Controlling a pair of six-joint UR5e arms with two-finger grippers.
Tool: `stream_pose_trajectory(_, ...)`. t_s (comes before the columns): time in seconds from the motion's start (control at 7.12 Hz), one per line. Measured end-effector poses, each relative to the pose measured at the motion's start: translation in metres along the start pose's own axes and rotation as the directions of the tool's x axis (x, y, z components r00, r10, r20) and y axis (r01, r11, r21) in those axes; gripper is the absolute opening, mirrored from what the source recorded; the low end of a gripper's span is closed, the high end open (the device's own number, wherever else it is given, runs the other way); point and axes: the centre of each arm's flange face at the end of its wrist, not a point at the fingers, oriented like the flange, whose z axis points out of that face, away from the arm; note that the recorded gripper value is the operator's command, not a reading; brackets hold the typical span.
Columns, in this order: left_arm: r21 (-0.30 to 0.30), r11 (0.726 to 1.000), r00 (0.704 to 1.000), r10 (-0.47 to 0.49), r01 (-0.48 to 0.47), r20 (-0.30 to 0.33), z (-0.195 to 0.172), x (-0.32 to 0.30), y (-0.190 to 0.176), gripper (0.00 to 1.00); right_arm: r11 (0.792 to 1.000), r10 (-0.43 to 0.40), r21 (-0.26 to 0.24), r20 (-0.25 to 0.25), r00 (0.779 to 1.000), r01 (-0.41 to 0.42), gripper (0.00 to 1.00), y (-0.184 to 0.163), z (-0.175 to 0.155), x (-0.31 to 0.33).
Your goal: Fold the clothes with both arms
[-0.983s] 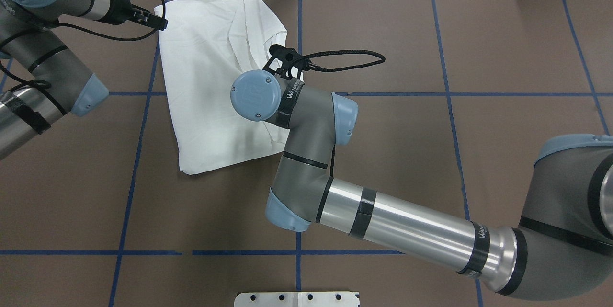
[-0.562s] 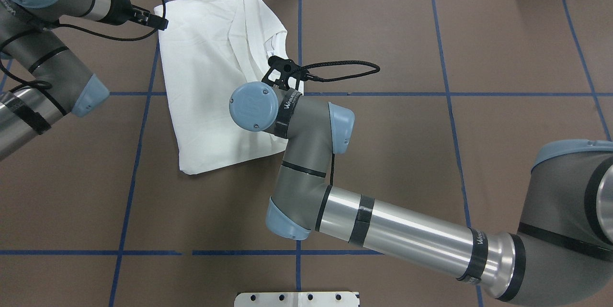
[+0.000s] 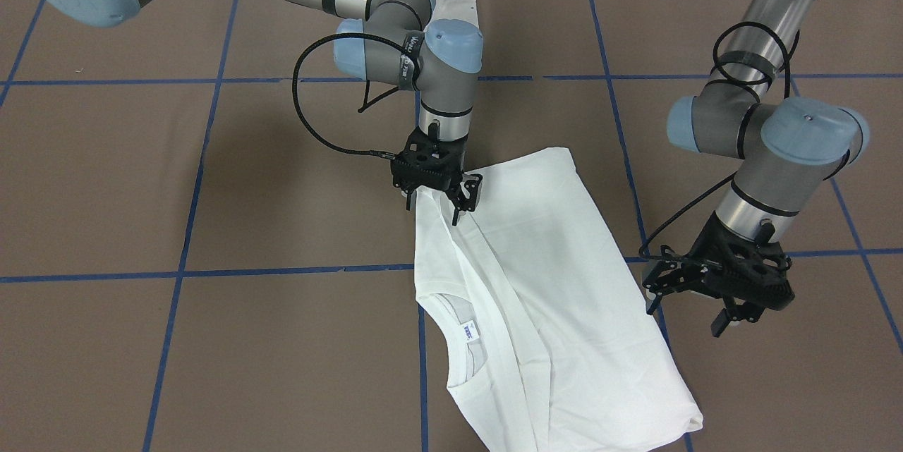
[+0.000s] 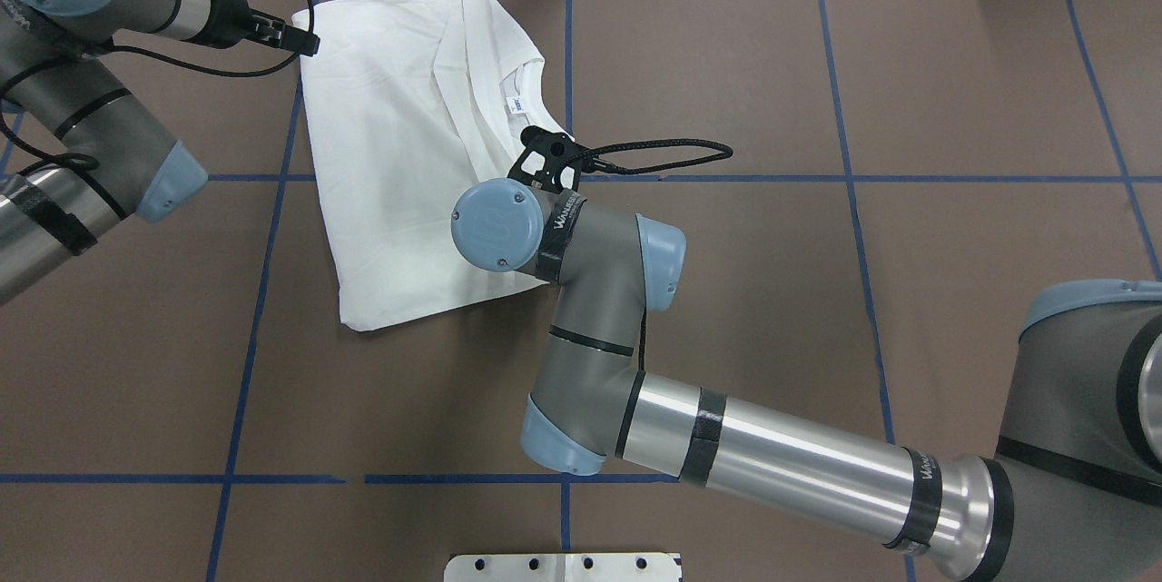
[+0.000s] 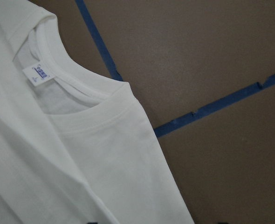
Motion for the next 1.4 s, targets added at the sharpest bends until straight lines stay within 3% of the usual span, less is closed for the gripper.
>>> stream_pose_trajectory(0.42,-0.001,1.000,1.000,-0.006,0.006,0.000,0.001,0.000,0.001,1.00,1.000,-0.009,0.003,0.006,1.000,0.009,0.83,0.018,0.001,0.018)
stream_pose_trajectory(0.7,-0.002,1.000,1.000,-0.005,0.005,-0.001,0.001,0.001,0.001,1.00,1.000,-0.004,0.004,0.007,1.000,0.004,0.65,0.024,0.001,0.022)
stream_pose_trajectory(0.98,-0.002,1.000,1.000,-0.005,0.005,-0.001,0.001,0.001,0.001,1.00,1.000,0.000,0.002,0.007,1.000,0.000,0.55,0.028,0.001,0.022)
stream_pose_trajectory(1.26,-0.002,1.000,1.000,-0.005,0.005,0.000,0.001,0.001,0.001,1.00,1.000,0.002,0.000,0.009,1.000,-0.002,0.03,0.030,0.000,0.022)
stream_pose_trajectory(1.4,-0.002,1.000,1.000,-0.006,0.006,0.000,0.001,0.001,0.001,1.00,1.000,0.003,-0.001,0.013,1.000,-0.003,0.00,0.030,-0.002,0.021)
